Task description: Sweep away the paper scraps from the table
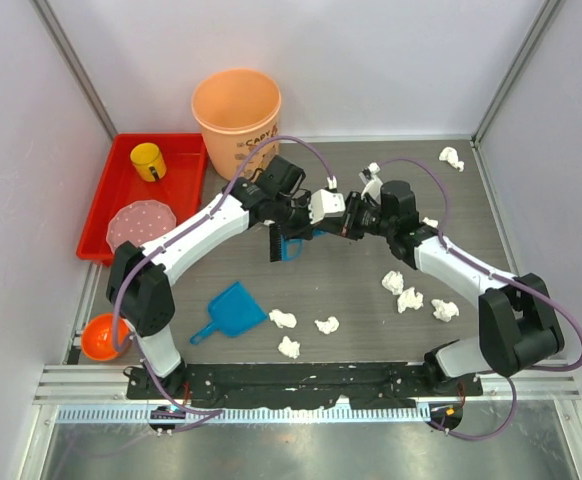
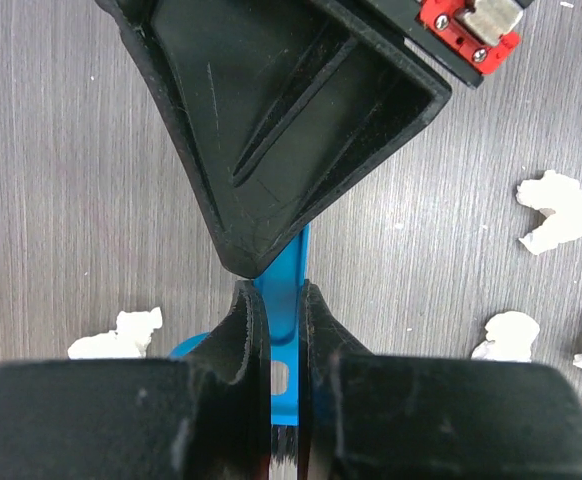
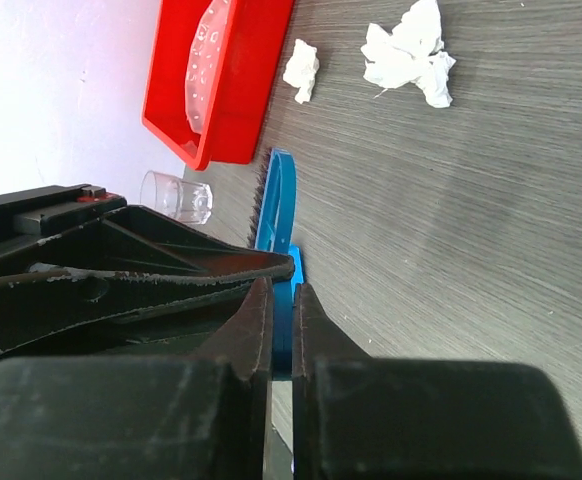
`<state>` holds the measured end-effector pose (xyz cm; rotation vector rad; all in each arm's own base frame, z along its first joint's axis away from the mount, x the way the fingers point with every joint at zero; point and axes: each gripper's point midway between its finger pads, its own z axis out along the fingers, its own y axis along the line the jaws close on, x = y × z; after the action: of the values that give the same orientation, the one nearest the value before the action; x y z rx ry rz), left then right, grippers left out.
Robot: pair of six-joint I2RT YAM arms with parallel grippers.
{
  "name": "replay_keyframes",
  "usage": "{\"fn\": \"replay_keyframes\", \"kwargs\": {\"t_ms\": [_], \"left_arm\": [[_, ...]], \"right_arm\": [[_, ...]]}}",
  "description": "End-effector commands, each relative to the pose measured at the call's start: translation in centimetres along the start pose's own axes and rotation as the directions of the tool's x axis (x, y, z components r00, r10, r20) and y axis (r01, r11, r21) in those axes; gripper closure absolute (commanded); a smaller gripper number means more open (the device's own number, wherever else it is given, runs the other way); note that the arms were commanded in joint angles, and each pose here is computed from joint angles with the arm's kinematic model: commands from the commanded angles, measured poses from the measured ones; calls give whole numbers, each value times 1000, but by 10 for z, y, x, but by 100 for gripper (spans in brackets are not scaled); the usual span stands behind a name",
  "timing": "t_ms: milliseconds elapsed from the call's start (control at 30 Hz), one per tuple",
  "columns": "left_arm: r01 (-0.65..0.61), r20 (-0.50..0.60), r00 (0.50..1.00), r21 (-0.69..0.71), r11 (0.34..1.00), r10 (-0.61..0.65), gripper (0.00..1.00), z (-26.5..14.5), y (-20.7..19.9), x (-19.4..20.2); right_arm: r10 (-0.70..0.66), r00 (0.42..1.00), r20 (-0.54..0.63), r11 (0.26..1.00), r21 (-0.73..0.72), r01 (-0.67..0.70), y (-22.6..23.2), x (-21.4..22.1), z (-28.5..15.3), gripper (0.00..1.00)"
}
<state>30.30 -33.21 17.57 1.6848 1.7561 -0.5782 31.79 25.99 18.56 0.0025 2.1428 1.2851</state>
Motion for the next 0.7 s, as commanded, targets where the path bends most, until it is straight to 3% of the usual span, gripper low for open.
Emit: {"fn": "replay_keyframes", "kwargs": {"t_ms": [0, 100, 133, 167, 200, 233, 267, 433, 567, 667], "left_arm": [[-46, 82, 995, -39, 998, 49, 100, -16, 6, -31], [-26, 68, 997, -45, 999, 29, 99, -17, 7, -29], [-8, 61, 998, -59, 998, 12, 88, -19, 9, -29], [16, 26, 1000, -114, 993, -13, 66, -23, 17, -23], [55, 6, 998, -143, 988, -55, 24, -27, 19, -19], [65, -9, 998, -172, 983, -68, 7, -33, 22, -18], [68, -20, 997, -206, 976, -73, 1, -44, 24, -17], [153, -84, 980, -276, 949, -182, 0, -95, 16, 4], [245, -253, 917, -255, 935, -309, 0, -138, -15, 64], [310, -358, 845, -278, 909, -397, 10, -163, -37, 123]], "right_arm": [[-58, 998, -16, 996, -65, 57, 22, -5, 3, 99], [-83, 997, -5, 996, -31, 83, 18, -8, 1, 99], [-98, 995, 15, 995, 1, 98, 16, -12, -2, 99], [-106, 994, 8, 994, 42, 106, 14, -14, -6, 99], [-128, 992, 18, 990, 61, 127, 14, -18, -8, 99], [-175, 985, 15, 981, 87, 173, 13, -19, -15, 99], [-191, 982, 18, 973, 135, 187, 11, -24, -20, 99], [-346, 938, -11, 923, 176, 342, 28, -30, -38, 99], [-471, 877, -97, 861, 163, 481, 54, -20, -51, 99], [-562, 808, -177, 813, 61, 579, 79, 11, -53, 99]]}}
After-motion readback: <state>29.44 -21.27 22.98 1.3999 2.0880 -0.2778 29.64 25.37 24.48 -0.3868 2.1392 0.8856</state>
